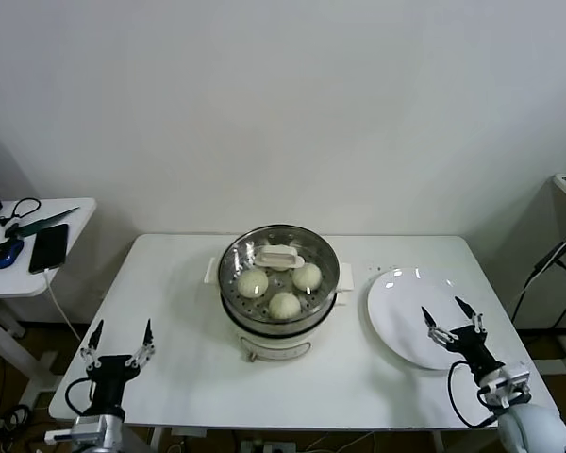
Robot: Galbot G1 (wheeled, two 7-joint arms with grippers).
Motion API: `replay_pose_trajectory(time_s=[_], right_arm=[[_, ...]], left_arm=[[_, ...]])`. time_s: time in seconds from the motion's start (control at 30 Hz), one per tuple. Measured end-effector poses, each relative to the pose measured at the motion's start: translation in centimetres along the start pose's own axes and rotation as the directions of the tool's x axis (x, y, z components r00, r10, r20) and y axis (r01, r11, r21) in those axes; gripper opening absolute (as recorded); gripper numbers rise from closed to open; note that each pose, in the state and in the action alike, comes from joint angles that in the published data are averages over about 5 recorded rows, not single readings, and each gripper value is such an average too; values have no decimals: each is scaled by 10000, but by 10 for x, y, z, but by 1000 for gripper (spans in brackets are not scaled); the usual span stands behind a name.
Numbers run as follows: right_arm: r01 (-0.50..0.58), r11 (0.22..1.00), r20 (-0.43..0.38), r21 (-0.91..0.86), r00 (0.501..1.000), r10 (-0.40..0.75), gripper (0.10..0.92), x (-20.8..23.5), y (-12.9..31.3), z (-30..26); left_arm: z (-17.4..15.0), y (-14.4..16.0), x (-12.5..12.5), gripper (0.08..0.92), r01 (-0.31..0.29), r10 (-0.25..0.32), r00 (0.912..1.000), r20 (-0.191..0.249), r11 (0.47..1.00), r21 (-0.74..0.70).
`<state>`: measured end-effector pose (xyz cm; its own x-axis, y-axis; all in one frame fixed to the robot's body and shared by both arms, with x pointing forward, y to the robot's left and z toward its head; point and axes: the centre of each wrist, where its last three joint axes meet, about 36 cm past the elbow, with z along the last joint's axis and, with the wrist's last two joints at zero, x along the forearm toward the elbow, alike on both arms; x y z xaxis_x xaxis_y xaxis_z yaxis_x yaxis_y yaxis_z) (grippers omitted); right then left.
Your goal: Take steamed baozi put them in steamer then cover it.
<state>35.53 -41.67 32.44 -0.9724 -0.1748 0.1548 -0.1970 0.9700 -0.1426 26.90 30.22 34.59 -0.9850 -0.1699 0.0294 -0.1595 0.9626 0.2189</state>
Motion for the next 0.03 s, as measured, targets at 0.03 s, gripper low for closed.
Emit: replay_pose_trajectory(time_s=[0.03], right_arm=[[-6,10000,7,-8,10000,6,823,0,0,0]], left_arm=[[0,0,0,823,-5,5,10000,5,10000,16]])
